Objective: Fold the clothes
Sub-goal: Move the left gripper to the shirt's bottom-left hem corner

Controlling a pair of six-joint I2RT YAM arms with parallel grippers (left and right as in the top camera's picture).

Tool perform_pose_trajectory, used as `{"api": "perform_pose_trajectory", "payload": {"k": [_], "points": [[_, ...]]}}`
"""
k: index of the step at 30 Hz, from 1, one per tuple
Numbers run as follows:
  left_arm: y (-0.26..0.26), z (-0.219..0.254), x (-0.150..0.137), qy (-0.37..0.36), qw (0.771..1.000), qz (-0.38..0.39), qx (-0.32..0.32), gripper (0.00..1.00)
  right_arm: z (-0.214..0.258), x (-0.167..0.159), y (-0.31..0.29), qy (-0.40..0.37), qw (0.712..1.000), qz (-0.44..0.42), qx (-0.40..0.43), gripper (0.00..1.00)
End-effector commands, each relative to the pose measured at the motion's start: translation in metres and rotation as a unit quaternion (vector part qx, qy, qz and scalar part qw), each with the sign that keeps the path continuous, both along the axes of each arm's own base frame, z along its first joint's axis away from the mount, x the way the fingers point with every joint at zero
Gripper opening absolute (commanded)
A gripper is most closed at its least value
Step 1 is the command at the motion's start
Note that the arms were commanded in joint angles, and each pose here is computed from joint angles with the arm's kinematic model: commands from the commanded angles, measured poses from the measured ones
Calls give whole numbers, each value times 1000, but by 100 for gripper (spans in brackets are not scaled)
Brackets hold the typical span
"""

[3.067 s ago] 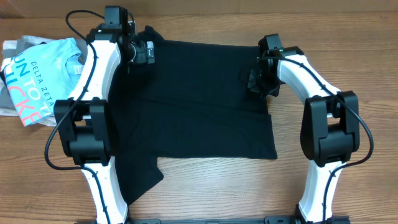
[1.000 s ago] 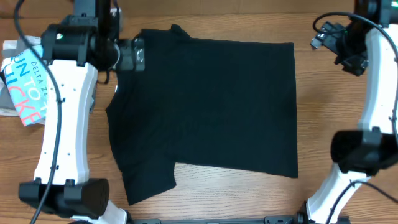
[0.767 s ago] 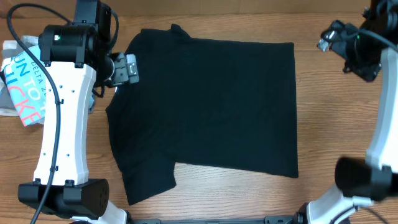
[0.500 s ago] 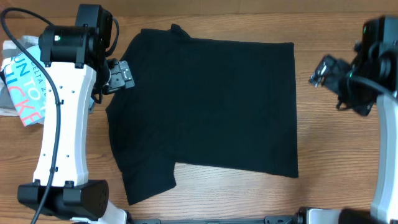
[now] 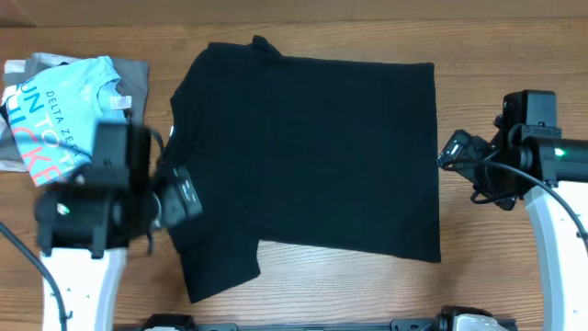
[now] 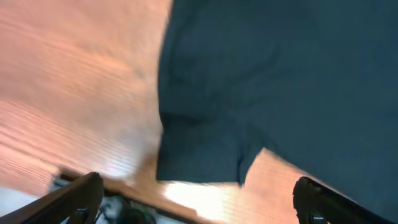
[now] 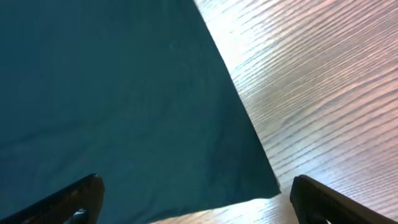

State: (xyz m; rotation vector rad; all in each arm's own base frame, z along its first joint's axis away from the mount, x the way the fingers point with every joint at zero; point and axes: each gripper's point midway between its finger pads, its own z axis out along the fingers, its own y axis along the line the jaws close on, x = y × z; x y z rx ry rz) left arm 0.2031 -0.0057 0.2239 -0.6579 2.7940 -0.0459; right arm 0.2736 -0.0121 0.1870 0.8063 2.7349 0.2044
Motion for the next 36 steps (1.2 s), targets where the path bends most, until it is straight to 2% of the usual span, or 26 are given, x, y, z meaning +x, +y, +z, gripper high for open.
{"api": "perform_pose_trajectory", "payload": {"k": [1, 7, 13, 18, 23, 28, 36], "points": [[-14, -54, -31, 81, 995, 25, -50, 100, -6, -1, 1, 0, 1000, -1, 5, 100], [-19, -120, -60, 175, 982, 30, -62, 99, -6, -1, 1, -1, 1000, -1, 5, 100], [-41, -144, -48, 185, 975, 30, -122, 98, -6, 0, 1, -1, 1000, -1, 5, 100], [-34, -168, -57, 227, 967, 63, -100, 100, -6, 1, 1, -3, 1000, -1, 4, 100], [-31, -190, -60, 242, 964, 61, -89, 100, -6, 1, 1, -3, 1000, -1, 4, 100], [-5, -197, -70, 257, 962, 94, -13, 100, -6, 0, 1, -3, 1000, 1, 3, 100], [6, -201, -72, 253, 961, 113, 16, 100, -7, -1, 1, 1, 1000, 2, 3, 100]]}}
